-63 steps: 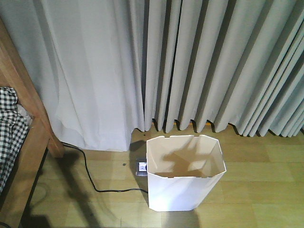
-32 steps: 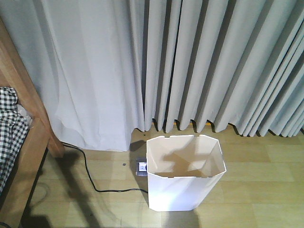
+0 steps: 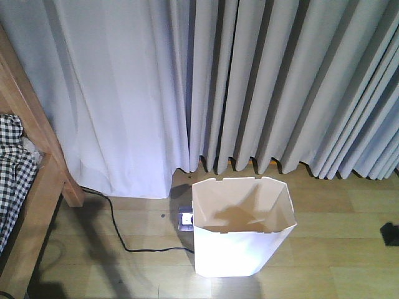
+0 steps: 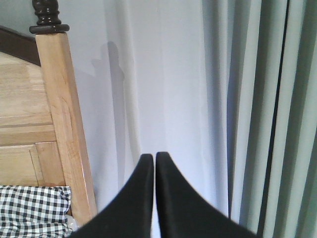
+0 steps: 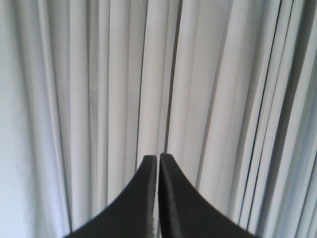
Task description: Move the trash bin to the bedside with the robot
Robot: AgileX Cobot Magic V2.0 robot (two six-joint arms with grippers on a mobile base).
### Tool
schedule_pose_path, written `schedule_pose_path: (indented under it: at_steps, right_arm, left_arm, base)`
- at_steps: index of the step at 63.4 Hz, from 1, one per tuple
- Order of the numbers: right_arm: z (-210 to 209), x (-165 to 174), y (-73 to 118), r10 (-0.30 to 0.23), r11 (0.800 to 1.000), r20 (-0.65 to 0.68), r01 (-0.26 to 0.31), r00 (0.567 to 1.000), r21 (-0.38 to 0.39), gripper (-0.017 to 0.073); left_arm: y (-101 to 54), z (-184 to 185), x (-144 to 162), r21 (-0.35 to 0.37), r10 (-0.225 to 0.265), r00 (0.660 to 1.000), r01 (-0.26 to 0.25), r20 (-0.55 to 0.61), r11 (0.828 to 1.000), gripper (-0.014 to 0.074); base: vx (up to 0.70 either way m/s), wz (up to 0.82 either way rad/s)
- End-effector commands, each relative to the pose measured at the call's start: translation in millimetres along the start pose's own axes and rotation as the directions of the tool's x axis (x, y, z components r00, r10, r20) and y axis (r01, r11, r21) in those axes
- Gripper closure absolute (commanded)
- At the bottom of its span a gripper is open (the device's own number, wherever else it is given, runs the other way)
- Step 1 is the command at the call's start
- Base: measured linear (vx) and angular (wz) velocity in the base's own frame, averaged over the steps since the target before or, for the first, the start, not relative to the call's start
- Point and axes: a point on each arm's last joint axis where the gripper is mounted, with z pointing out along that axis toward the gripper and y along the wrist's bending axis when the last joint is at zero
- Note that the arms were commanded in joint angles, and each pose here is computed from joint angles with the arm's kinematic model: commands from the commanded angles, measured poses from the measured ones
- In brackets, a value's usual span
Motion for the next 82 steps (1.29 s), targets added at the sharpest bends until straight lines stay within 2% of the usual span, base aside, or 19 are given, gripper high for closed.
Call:
schedule_pose_path:
  at_steps: [1, 13, 17, 20, 25, 38, 82]
  right_arm:
    - [-4, -2, 0.2, 0.002, 1.000, 0.059, -0.002, 0.998, -0.001, 0.0567]
    - [-25, 2, 0.5, -0.003, 1.000, 0.093, 0.003, 0.996, -0.002, 0.0567]
    - [-24, 4, 0.7, -0.013, 1.000, 0.064, 0.014, 0.998, -0.005, 0.0567]
    - [-24, 4, 0.6, 0.018, 1.000, 0.059, -0.018, 0.998, -0.005, 0.0567]
    - [-24, 6, 0.6, 0.023, 1.000, 0.045, -0.023, 0.999, -0.005, 0.0567]
    - [-24, 6, 0.6, 0.010, 1.000, 0.044, -0.010, 0.999, -0.004, 0.0567]
    - [-24, 6, 0.6, 0.018, 1.000, 0.044, -0.018, 0.999, -0.005, 0.0567]
  left_arm:
    - [-0.5, -1, -4, 0.008, -0.024, 0.997, 0.023, 0.077, 1.000, 0.0600]
    - [-0.5, -1, -4, 0.008, -0.024, 0.997, 0.023, 0.077, 1.000, 0.0600]
    - [-0.5, -1, -4, 0.008, -0.024, 0.997, 0.023, 0.076, 1.000, 0.0600]
    - [-0.4, -1, -4, 0.008, -0.024, 0.997, 0.023, 0.078, 1.000, 0.0600]
    - [-0.5, -1, -3, 0.008, -0.024, 0.997, 0.023, 0.075, 1.000, 0.0600]
    - [-0.5, -1, -4, 0.008, -0.024, 0.997, 0.023, 0.076, 1.000, 0.0600]
    - [-0.5, -1, -4, 0.008, -0.024, 0.997, 0.023, 0.076, 1.000, 0.0600]
  base:
    - [0.00, 0.00]
    - [0.00, 0.00]
    - [0.00, 0.00]
    - [0.00, 0.00]
    - [0.00, 0.00]
    - [0.00, 0.00]
    - [0.00, 0.00]
